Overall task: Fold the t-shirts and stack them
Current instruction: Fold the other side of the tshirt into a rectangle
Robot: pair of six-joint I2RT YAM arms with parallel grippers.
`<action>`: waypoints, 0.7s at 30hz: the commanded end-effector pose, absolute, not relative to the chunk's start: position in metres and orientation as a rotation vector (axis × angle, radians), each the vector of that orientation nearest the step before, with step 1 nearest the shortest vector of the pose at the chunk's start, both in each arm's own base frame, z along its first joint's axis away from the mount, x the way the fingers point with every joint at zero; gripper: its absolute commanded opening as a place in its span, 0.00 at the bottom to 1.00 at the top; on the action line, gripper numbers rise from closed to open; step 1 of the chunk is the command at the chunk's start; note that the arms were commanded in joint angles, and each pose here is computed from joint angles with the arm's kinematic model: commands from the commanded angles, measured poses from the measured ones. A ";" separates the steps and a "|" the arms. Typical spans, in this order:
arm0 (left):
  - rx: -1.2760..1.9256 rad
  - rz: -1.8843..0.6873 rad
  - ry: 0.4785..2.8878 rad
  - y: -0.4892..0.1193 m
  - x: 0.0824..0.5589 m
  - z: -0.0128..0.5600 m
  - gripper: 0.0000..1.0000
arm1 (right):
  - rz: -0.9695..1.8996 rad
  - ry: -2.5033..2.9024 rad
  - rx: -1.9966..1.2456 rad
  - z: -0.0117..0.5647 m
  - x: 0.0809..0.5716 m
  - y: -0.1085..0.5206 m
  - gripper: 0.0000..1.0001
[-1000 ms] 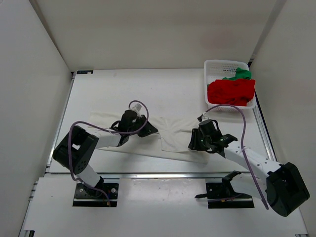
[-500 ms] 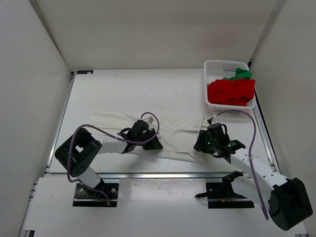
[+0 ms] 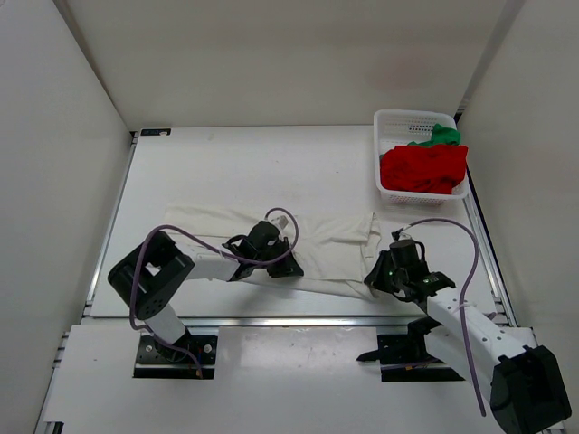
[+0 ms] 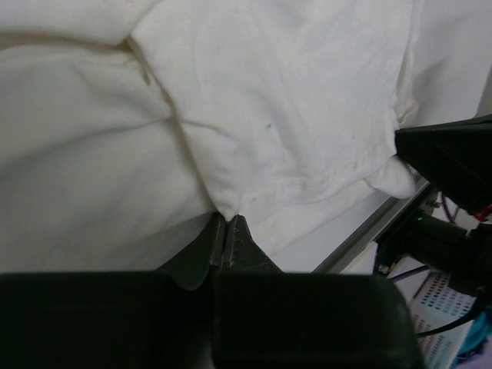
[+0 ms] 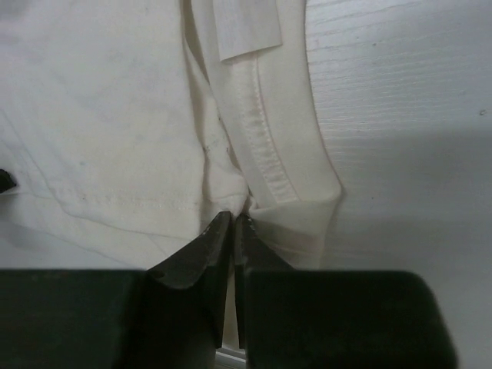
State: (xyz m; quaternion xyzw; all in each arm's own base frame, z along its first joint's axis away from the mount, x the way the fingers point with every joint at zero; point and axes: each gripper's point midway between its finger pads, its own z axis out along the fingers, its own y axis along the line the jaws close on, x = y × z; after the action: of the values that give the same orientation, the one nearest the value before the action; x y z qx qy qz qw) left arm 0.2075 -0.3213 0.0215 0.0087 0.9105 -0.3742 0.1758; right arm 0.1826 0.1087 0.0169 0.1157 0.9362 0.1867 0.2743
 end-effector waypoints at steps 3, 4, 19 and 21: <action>-0.036 -1.181 2.505 -0.316 0.208 0.054 0.00 | 0.498 2.506 0.388 0.010 0.181 0.102 0.00; -0.045 -1.183 2.497 -0.312 0.207 0.056 0.00 | 0.502 2.502 0.383 0.010 0.182 0.102 0.00; -0.124 -1.204 2.590 -0.289 0.196 0.031 0.35 | 0.496 2.444 0.408 0.027 0.197 0.095 0.13; -0.111 -1.203 2.568 -0.286 0.201 0.037 0.41 | 0.500 2.416 0.366 0.042 0.206 0.098 0.21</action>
State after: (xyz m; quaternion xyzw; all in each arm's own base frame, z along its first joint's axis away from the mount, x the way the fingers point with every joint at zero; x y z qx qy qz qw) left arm 0.1972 -0.2854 0.0255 -0.0527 0.9031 -0.4017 0.1422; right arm 0.1895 0.1011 0.0213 0.1497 0.9260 0.1973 0.2848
